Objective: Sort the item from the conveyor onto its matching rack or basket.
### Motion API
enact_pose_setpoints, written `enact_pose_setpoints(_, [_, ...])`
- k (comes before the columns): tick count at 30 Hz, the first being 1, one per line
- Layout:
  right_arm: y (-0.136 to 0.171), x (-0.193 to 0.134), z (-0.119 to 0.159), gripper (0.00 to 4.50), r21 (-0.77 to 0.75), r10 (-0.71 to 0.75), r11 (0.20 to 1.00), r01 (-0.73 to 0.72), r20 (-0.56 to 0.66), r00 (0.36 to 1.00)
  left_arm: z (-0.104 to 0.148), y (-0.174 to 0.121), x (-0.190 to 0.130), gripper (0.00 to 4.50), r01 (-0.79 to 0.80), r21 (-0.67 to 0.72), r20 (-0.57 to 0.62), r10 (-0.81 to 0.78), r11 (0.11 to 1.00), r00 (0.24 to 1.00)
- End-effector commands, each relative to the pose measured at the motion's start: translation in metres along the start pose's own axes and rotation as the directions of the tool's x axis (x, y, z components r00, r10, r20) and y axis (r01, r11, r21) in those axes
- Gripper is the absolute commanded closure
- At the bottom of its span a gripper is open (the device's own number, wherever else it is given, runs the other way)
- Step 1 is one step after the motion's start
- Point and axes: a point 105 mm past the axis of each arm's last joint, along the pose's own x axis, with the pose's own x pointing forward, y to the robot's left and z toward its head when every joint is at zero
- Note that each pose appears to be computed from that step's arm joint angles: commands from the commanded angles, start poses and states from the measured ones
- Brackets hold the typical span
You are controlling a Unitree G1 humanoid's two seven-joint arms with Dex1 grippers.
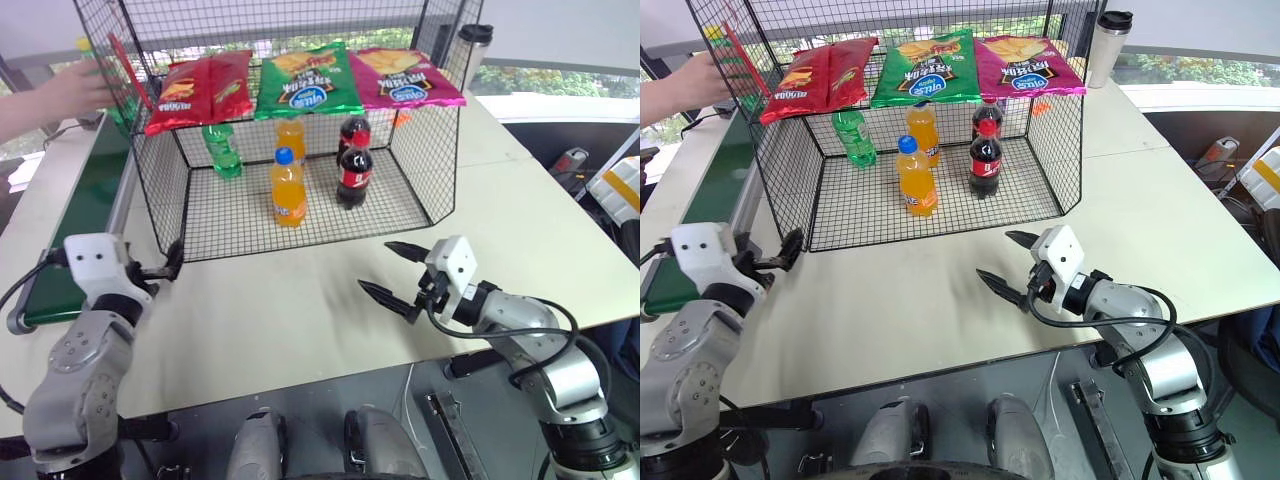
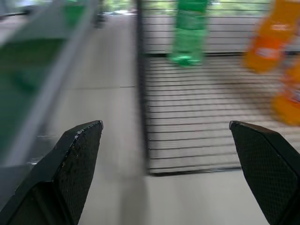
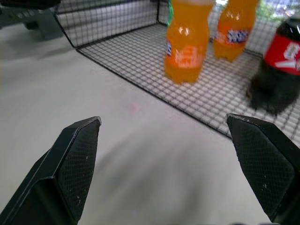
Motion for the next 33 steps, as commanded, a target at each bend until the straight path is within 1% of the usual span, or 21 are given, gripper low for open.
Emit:
enact_pose_setpoints(1, [0.010,0.007,0.020,0.08,-0.013,0.048,0.999,-0.048,0.050,0.998,0.011,0.021,-0.007,0.00,-0.079,-0.007,0.045,0.079,0.997,0.996])
enact_pose_setpoints(5, [0.009,0.012,0.026,0.08,-0.003,0.056,0.998,-0.056,0.048,0.997,0.014,0.041,-0.011,0.00,-0.122,-0.039,0.046,0.124,0.992,0.991])
enact_pose_setpoints(10, [0.009,0.015,0.028,0.08,0.003,0.062,0.998,-0.062,0.046,0.997,0.015,0.059,-0.017,0.00,-0.169,-0.042,0.046,0.171,0.985,0.984])
enact_pose_setpoints(13, [0.007,0.016,0.027,0.08,0.006,0.063,0.998,-0.063,0.045,0.997,0.015,0.070,-0.022,0.00,-0.192,-0.039,0.047,0.193,0.981,0.980])
enact_pose_setpoints(17, [0.005,0.017,0.026,0.08,0.005,0.063,0.998,-0.063,0.045,0.997,0.018,0.086,-0.029,0.00,-0.199,0.005,0.041,0.199,0.980,0.979])
enact_pose_setpoints(24, [0.004,0.019,0.026,0.08,0.005,0.063,0.998,-0.063,0.049,0.997,0.029,0.093,-0.030,0.00,-0.117,0.051,0.034,0.115,0.992,0.993])
enact_pose_setpoints(29, [0.006,0.018,0.025,0.08,0.014,0.071,0.997,-0.072,0.056,0.996,0.029,0.098,-0.027,0.00,-0.108,0.077,0.031,0.106,0.991,0.994])
enact_pose_setpoints(32, [0.009,0.015,0.024,0.08,0.025,0.096,0.995,-0.097,0.062,0.994,0.029,0.098,-0.025,0.00,-0.104,0.076,0.031,0.101,0.992,0.994])
enact_pose_setpoints(33, [0.014,0.013,0.025,0.08,0.029,0.130,0.991,-0.132,0.063,0.990,0.029,0.098,-0.024,0.00,-0.103,0.076,0.032,0.101,0.992,0.994])
